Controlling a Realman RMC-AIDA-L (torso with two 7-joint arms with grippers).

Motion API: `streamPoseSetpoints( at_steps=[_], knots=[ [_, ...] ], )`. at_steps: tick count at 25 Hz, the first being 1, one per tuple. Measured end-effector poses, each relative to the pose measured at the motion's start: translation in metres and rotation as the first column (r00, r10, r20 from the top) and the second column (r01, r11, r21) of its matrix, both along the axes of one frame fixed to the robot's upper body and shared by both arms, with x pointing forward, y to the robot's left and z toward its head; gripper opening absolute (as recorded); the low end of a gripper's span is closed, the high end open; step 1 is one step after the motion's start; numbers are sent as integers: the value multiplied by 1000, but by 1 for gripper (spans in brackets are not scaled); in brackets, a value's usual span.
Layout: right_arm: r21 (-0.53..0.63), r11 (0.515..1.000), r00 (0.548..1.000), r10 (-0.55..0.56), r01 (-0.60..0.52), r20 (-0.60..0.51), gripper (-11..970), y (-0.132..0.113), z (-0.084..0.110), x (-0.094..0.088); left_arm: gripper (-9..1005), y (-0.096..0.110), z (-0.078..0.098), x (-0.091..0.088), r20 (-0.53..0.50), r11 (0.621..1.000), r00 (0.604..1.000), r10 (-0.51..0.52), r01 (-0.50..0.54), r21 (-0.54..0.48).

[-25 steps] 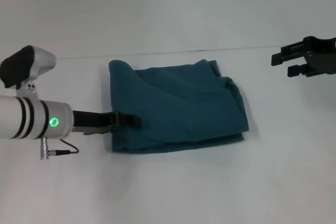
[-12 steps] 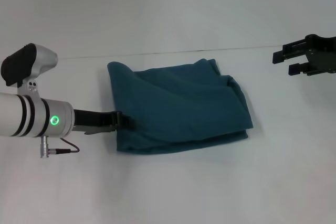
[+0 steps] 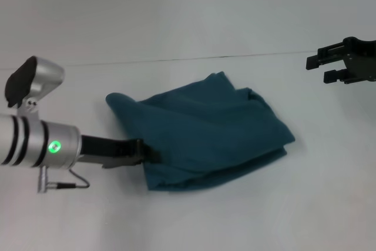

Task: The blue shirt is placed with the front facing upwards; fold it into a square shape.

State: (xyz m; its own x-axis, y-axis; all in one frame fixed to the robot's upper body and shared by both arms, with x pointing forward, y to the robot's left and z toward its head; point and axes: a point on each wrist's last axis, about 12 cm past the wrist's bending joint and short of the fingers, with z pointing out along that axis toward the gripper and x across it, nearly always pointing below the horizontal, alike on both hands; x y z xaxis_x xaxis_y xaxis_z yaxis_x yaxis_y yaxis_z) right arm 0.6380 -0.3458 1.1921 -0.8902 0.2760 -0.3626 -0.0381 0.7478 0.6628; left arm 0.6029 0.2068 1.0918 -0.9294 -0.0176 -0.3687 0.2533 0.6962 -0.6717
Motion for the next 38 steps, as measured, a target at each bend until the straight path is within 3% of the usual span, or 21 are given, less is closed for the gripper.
streamPoseSetpoints(
  at_steps=[10, 18, 29, 35, 38],
  knots=[
    [0, 1000, 1000, -4, 4, -3, 650, -1, -3, -1, 121, 46, 2, -36, -51, 998, 998, 41, -43, -36],
    [2, 1000, 1000, 4, -4, -7, 650, 0, -5, -2, 117, 79, 1, -28, -51, 994, 994, 95, -92, 66],
    [2, 1000, 1000, 6, -6, -9, 651, 0, -5, -2, 128, 85, 7, -24, -46, 990, 992, 120, -116, 75],
    [2, 1000, 1000, 6, -6, -13, 650, -1, -6, -3, 166, 102, 23, -30, -36, 989, 988, 149, -148, 25],
    [2, 1000, 1000, 5, -5, -13, 650, -1, -6, -3, 276, 112, 29, -35, -24, 980, 980, 197, -198, -37]
  ],
)
